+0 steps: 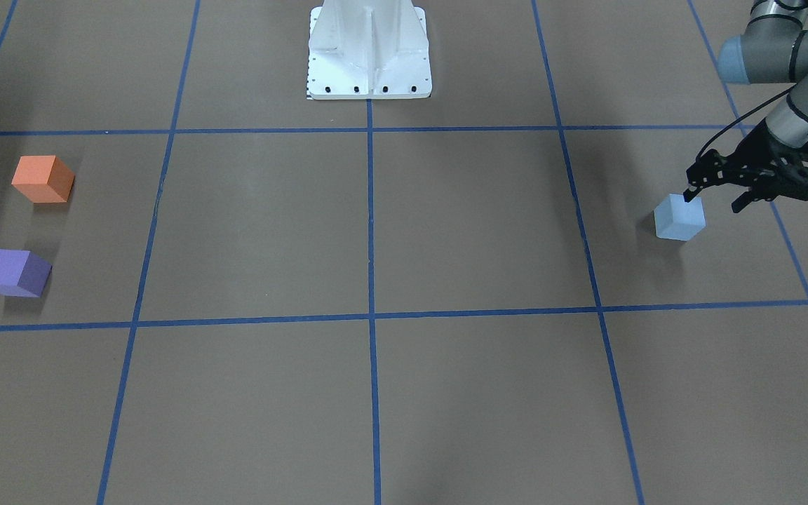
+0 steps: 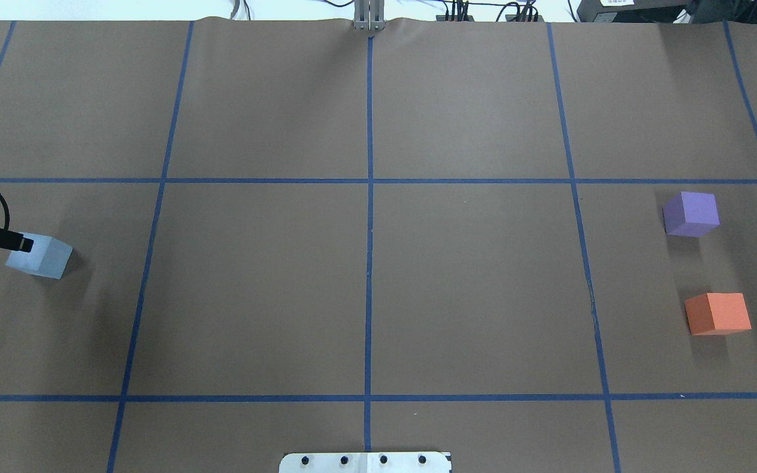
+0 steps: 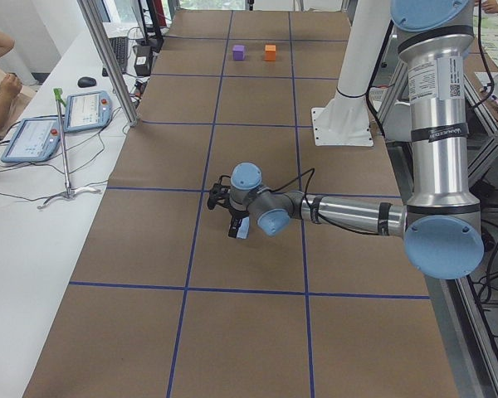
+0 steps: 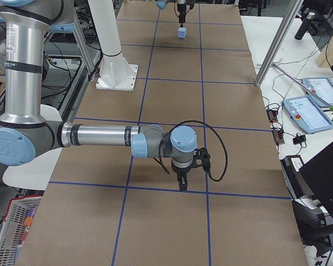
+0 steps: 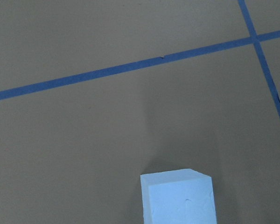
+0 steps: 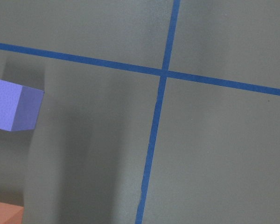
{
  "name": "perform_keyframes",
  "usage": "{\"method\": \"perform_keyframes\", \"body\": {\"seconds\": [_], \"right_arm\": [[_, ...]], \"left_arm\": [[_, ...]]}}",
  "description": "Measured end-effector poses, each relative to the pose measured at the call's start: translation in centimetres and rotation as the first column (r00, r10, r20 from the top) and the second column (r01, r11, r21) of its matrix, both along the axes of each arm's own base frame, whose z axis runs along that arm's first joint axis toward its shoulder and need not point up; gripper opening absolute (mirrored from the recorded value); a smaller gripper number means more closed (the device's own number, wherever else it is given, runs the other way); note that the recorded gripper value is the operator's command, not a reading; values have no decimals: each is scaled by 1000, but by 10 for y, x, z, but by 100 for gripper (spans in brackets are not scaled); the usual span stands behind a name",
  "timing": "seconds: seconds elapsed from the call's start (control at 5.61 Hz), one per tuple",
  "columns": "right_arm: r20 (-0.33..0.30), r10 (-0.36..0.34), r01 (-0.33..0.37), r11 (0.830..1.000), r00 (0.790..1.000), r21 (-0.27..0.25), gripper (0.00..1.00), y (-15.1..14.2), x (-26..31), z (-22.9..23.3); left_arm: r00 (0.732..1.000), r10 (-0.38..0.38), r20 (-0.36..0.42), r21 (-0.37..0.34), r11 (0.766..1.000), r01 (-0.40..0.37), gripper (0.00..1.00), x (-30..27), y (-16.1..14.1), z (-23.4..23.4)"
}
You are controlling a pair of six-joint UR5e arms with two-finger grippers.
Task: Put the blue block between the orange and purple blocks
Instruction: 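Lower the left gripper onto the light blue cube and grasp it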
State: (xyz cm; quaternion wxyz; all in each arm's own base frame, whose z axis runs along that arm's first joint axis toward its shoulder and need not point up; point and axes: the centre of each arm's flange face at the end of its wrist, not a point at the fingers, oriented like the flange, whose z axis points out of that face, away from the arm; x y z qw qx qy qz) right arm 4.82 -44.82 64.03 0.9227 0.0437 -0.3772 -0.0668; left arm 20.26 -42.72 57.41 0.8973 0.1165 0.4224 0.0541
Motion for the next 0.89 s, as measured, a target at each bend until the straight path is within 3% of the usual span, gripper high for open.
{"method": "perform_keyframes", "body": {"seconds": [0.36,0.53,0.71,0.89], "right_arm": [[0,0,0,1000,1000,0,100,0,0,0],[0,0,0,1000,1000,0,100,0,0,0],[-1,0,0,1000,1000,0,100,0,0,0],[-1,0,0,1000,1000,0,100,0,0,0]], "left_arm": [[999,-11,44,-3,1000,11,96,30,9,6],[998,-5,67,-1,1000,5,27,40,12,13],[996,-3,90,9,1000,2,0,49,12,19],[995,-2,97,20,1000,0,0,56,9,18]]}}
